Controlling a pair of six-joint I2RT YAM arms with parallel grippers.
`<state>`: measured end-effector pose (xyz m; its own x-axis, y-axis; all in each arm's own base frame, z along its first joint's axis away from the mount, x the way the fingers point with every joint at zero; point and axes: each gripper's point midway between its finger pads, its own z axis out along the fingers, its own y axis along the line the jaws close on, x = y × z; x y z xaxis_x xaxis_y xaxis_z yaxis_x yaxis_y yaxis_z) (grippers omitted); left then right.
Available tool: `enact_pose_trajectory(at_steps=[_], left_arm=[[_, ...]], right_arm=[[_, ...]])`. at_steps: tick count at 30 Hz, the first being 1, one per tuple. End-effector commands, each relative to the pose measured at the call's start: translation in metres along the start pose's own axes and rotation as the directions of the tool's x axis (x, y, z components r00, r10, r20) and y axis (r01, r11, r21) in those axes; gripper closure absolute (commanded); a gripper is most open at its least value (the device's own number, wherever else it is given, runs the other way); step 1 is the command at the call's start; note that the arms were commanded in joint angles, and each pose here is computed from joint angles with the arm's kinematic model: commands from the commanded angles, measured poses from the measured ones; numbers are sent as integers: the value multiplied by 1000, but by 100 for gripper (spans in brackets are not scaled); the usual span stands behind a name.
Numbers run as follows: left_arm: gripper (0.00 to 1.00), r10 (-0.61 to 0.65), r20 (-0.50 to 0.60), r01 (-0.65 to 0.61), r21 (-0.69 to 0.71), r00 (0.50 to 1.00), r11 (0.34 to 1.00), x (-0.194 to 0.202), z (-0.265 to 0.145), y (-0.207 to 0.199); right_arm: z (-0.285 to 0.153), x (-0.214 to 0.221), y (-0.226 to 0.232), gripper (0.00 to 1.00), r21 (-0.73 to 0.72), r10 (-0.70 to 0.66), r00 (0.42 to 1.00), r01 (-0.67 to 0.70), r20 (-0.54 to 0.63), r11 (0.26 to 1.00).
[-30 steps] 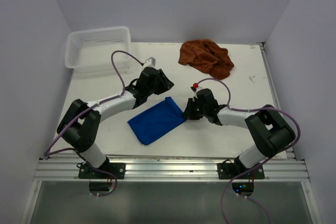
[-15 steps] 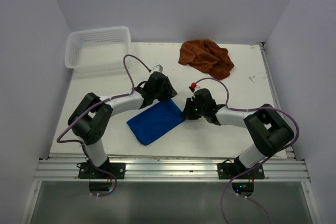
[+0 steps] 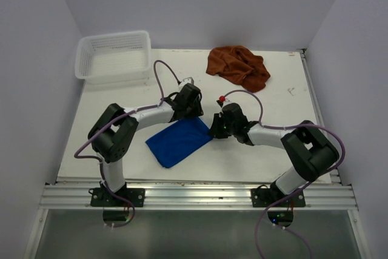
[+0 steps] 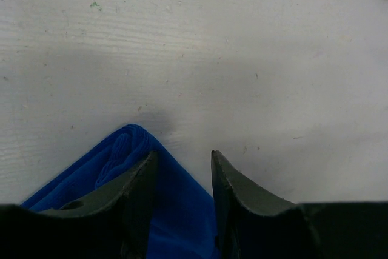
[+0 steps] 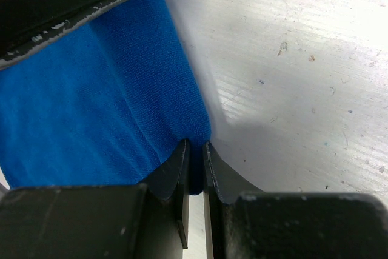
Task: Roll the towels
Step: Roll the towel
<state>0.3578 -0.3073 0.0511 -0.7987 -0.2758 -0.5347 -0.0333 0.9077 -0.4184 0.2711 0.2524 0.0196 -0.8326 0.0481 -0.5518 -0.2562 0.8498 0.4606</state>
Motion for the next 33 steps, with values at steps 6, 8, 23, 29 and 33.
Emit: enact_pose_trajectory(at_steps=[6, 8, 23, 29, 33], left_arm=[[57, 19, 130, -25, 38, 991, 999, -29, -27, -17], [57, 17, 131, -24, 57, 991, 998, -29, -29, -21], [57, 78, 109, -73, -50, 991, 996, -19, -29, 2], [57, 86, 101, -80, -64, 991, 995, -13, -19, 8], [57, 90, 77, -84, -74, 993, 994, -5, -9, 12]], right_arm=[[7, 31, -25, 100, 115, -29, 996, 39, -88, 993], [7, 32, -25, 100, 116, -31, 995, 41, -90, 992], [9, 34, -27, 100, 129, -32, 995, 44, -94, 991], [11, 36, -26, 100, 126, -34, 994, 47, -102, 991], [11, 36, -26, 100, 129, -34, 994, 47, -102, 991]])
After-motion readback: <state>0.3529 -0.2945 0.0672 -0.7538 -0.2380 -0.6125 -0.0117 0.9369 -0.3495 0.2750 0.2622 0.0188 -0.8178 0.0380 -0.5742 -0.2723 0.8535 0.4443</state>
